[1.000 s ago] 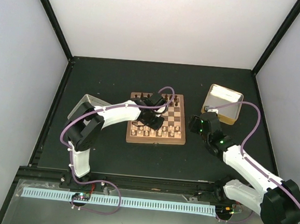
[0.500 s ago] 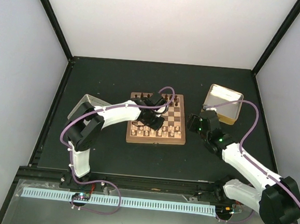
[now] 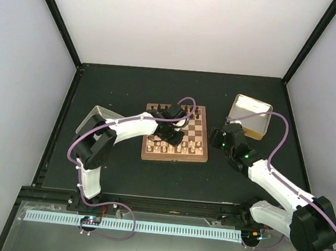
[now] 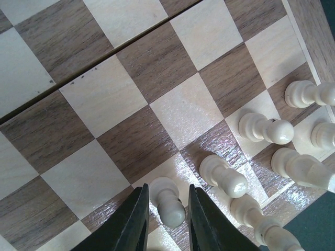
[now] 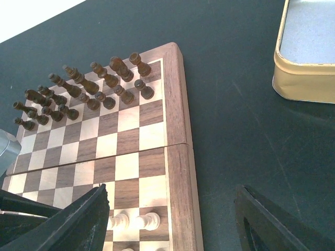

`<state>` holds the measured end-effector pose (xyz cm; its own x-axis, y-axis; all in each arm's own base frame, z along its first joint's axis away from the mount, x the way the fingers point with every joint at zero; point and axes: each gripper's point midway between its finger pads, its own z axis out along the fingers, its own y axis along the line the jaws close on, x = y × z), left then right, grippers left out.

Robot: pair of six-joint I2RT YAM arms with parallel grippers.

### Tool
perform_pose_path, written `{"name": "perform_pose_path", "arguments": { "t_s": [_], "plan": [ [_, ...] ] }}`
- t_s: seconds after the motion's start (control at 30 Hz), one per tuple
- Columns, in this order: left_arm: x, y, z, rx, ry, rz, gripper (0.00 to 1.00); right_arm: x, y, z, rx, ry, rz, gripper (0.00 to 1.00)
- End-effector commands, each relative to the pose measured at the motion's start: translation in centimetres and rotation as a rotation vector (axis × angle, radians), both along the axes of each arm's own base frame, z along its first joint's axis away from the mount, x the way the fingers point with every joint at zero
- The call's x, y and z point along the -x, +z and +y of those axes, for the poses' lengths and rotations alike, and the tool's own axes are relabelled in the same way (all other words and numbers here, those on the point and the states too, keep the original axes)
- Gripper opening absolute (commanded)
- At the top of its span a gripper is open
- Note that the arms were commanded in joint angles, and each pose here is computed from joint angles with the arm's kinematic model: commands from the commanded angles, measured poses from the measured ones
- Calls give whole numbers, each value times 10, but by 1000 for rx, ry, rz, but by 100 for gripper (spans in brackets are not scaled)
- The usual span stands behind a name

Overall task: Set up the chess pieces on the board
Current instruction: Place the chess piece on the chessboard, then reset both arms

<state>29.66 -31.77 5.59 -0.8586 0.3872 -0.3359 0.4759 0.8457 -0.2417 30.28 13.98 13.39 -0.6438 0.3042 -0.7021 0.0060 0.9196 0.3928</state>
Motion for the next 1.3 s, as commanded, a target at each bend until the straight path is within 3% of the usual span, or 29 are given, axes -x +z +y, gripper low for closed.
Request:
{"name": "perform_pose_path", "arguments": {
  "t_s": [0.0,0.3,0.5,0.63,0.7,0.77,1.03,1.27],
  "plan": [
    [-9,32,-8,40,11,-55,25,-8,18,3,-21,-2,-45,67],
    [-18,92,4,101,57,-186,43,-5,30,3,-28,9,-69,67],
    [-20,144,46,152,161,-341,57,1,44,2,-17,43,-103,68],
    [-7,178,89,202,250,-471,71,6,59,0,-5,71,-145,71],
    [5,189,104,234,254,-526,89,9,64,-1,-1,79,-161,73],
    [18,197,116,265,254,-573,98,14,70,-3,-8,83,-177,76],
    [61,224,169,397,347,-770,99,38,104,-29,12,38,-262,99],
    [96,275,202,483,347,-926,99,71,166,-73,57,-63,-433,100]
  ]
}}
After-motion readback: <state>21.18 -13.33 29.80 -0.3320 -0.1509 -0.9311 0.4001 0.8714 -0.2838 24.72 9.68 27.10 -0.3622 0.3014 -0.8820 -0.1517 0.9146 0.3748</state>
